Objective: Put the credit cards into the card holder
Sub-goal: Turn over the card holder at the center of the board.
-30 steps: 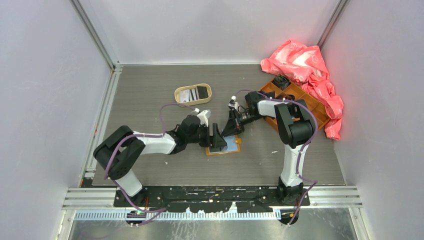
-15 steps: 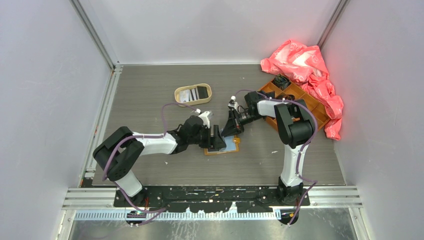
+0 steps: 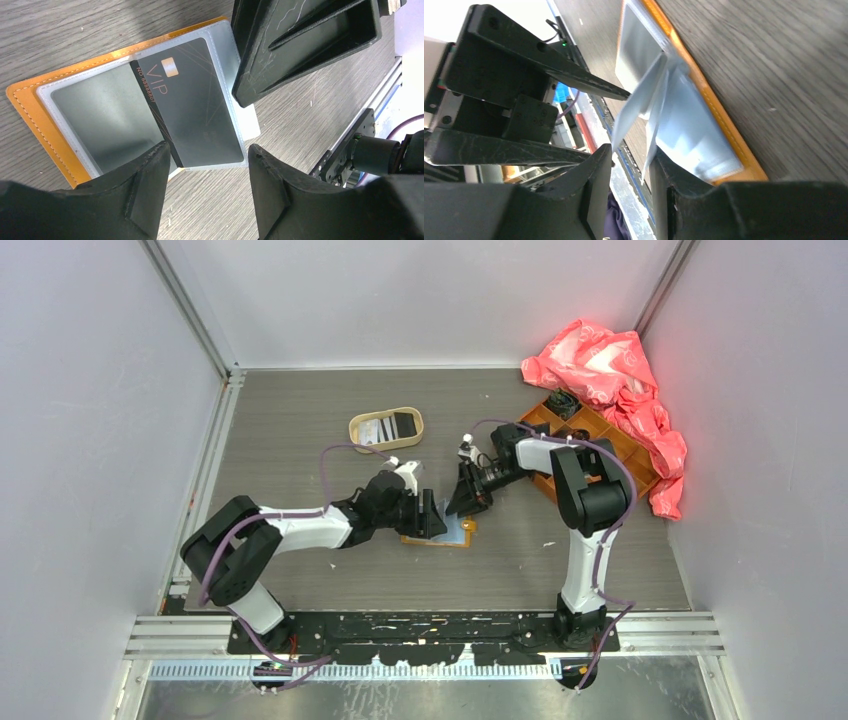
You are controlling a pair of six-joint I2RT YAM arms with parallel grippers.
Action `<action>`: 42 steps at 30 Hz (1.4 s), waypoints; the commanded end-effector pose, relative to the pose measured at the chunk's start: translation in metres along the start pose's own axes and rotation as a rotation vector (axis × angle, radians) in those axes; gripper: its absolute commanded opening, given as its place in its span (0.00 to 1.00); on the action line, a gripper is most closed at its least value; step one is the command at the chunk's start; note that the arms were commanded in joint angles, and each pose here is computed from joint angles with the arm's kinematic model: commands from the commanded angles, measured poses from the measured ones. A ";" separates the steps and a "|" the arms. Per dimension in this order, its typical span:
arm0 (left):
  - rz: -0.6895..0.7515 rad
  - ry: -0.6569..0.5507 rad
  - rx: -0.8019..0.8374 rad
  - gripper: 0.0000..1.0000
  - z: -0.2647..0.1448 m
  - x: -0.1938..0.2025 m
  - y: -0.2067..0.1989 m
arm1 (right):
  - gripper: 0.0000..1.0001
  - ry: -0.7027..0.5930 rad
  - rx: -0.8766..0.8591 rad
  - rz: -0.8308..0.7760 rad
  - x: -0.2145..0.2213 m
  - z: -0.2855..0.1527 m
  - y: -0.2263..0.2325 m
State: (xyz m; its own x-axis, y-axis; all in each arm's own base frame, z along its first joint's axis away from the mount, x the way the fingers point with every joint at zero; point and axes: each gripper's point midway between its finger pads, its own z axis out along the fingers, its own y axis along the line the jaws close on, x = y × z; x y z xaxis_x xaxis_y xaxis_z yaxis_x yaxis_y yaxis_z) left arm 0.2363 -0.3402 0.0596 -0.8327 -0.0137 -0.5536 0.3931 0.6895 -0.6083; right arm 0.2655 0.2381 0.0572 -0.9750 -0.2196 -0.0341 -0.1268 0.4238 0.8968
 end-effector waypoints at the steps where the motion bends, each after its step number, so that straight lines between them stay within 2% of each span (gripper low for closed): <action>1: 0.033 -0.059 0.001 0.59 -0.010 -0.016 -0.004 | 0.39 -0.060 0.081 -0.129 -0.015 -0.022 0.011; 10: 0.033 -0.073 -0.019 0.57 -0.022 -0.020 0.006 | 0.37 -0.116 0.225 -0.233 -0.021 -0.036 0.002; 13: 0.032 -0.074 -0.017 0.57 -0.024 -0.020 0.007 | 0.27 -0.123 0.260 -0.252 -0.022 -0.034 0.001; 19: 0.022 -0.072 -0.014 0.56 -0.026 -0.019 0.011 | 0.18 -0.093 0.267 -0.264 -0.022 -0.003 0.010; 25: 0.002 -0.092 -0.012 0.58 -0.038 -0.023 0.012 | 0.17 -0.065 0.245 -0.258 -0.034 0.044 0.028; 29: 0.019 -0.144 -0.063 0.65 -0.065 -0.031 0.015 | 0.16 -0.057 0.181 -0.242 -0.050 0.064 0.043; 34: 0.090 -0.225 -0.150 0.77 -0.108 -0.046 0.023 | 0.17 -0.022 0.145 -0.288 -0.045 0.070 0.059; 40: 0.127 -0.290 -0.130 0.98 -0.138 -0.080 0.021 | 0.17 -0.089 0.263 -0.531 -0.052 0.020 0.085; 42: 0.100 -0.305 -0.111 1.00 -0.143 -0.095 0.025 | 0.19 -0.143 0.334 -0.661 -0.056 -0.002 0.095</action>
State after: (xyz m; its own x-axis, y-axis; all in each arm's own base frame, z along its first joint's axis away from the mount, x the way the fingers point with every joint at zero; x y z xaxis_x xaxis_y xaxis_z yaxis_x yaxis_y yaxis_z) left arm 0.2501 -0.2312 0.1553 -0.6570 -0.1366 -0.7414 0.3927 0.7775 -0.4912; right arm 0.2859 0.3086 0.0685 -0.8743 -0.3798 -0.3023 -0.4738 0.5322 0.7016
